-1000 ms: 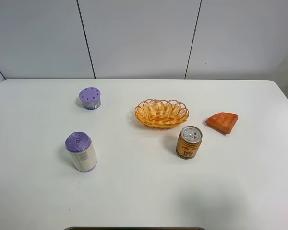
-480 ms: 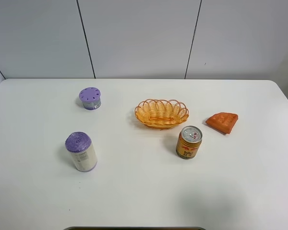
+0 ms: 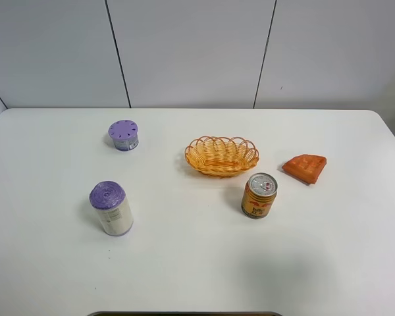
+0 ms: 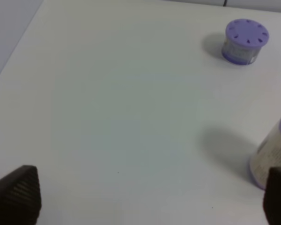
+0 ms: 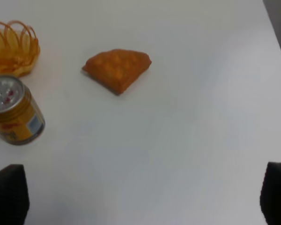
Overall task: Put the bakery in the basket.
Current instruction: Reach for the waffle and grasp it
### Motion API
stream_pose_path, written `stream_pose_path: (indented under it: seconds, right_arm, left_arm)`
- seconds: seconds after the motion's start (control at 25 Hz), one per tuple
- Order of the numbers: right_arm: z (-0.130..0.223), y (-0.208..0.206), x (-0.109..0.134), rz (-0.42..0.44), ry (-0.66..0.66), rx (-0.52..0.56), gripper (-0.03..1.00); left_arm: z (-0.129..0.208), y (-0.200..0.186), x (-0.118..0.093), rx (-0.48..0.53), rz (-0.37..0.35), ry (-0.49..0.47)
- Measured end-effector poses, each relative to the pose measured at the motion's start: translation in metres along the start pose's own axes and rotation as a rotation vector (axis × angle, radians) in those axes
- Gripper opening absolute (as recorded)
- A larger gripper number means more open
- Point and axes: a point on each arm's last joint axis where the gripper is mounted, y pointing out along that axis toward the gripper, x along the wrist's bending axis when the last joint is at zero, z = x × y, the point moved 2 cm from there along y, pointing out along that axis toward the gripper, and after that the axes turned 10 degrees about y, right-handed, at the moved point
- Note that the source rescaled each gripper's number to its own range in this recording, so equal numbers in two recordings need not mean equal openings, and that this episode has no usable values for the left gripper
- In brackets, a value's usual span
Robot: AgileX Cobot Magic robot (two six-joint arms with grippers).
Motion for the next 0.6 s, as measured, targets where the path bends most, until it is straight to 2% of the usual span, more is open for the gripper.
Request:
stream_pose_path:
  seconds: [0.6]
  right_arm:
    - [-0.069, 0.057, 0.009, 0.001, -0.232, 0.287, 1.00]
  left_arm:
    - [0.000, 0.000, 0.000, 0.000, 0.000, 0.000]
